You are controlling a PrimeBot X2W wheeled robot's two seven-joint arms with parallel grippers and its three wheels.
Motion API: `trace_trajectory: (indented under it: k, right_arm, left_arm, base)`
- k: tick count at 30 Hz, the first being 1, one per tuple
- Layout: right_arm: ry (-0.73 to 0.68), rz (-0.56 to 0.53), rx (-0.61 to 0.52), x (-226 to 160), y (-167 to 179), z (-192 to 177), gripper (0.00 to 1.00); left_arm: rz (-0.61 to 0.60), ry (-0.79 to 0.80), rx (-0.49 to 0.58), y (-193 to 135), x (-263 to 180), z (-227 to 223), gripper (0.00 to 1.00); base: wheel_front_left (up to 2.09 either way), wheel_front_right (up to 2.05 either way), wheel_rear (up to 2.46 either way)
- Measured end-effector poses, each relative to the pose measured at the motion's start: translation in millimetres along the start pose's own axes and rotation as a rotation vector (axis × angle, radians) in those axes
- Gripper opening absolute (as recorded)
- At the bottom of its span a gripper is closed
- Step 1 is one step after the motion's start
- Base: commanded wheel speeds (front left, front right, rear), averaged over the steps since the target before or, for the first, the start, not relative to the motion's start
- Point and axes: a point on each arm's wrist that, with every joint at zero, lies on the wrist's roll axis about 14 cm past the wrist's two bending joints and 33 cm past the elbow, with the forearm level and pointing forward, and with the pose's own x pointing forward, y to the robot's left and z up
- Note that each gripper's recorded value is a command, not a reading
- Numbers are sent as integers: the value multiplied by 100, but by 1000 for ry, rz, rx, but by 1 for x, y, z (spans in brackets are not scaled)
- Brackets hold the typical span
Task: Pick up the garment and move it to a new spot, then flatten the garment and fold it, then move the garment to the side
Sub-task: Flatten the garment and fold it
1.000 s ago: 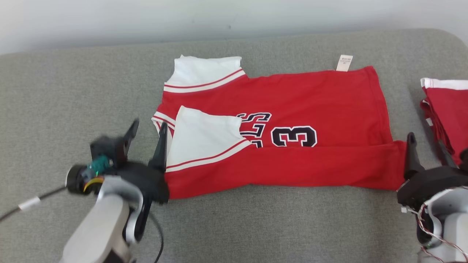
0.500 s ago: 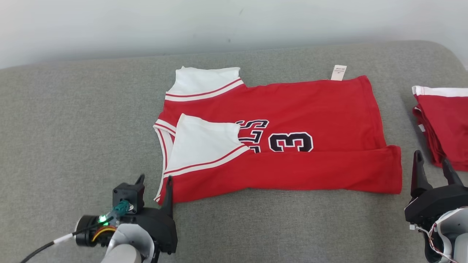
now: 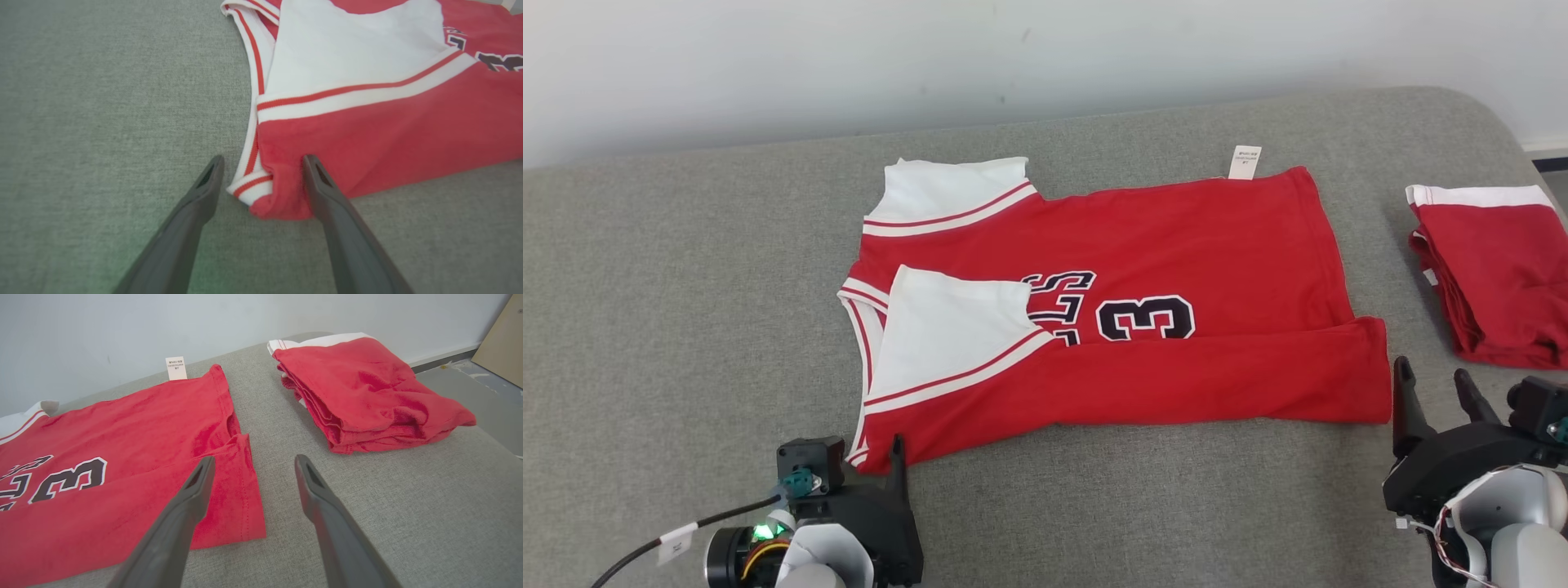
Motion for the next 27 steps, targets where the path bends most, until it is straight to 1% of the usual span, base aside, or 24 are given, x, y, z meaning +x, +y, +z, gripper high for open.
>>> trace_trajectory:
  k: [3, 4, 5, 6, 13, 19, 22, 27]
  right_arm:
    - [25, 10, -1, 1, 3, -7, 100]
    - [38, 10, 0, 2, 4, -9, 100]
    - [52, 8, -2, 3, 4, -12, 100]
    - [72, 3, -7, 4, 3, -15, 100]
    - [253, 9, -30, 17, 10, -47, 100]
    - [300, -7, -23, 32, 11, -53, 100]
    - [369, -17, -13, 37, 11, -67, 100]
    - [417, 8, -10, 50, 24, -75, 100]
  left_arm:
    - [2, 10, -29, 0, 3, -1, 100]
    - [4, 12, -33, 0, 3, -1, 68]
    - [5, 16, -34, 0, 4, -2, 30]
    - [2, 20, -35, 0, 5, -4, 0]
    - [2, 24, -72, 3, 7, -8, 0]
    - [4, 23, -76, 6, 10, -9, 0]
    - [0, 24, -78, 7, 13, -9, 0]
    - [7, 21, -82, 10, 17, -8, 0]
  base:
    - [0, 0, 0]
    - [0, 0, 0]
    - [0, 0, 0]
    - [0, 0, 0]
    - [0, 0, 0]
    - [0, 0, 0]
    - [0, 0, 0]
    - [0, 0, 0]
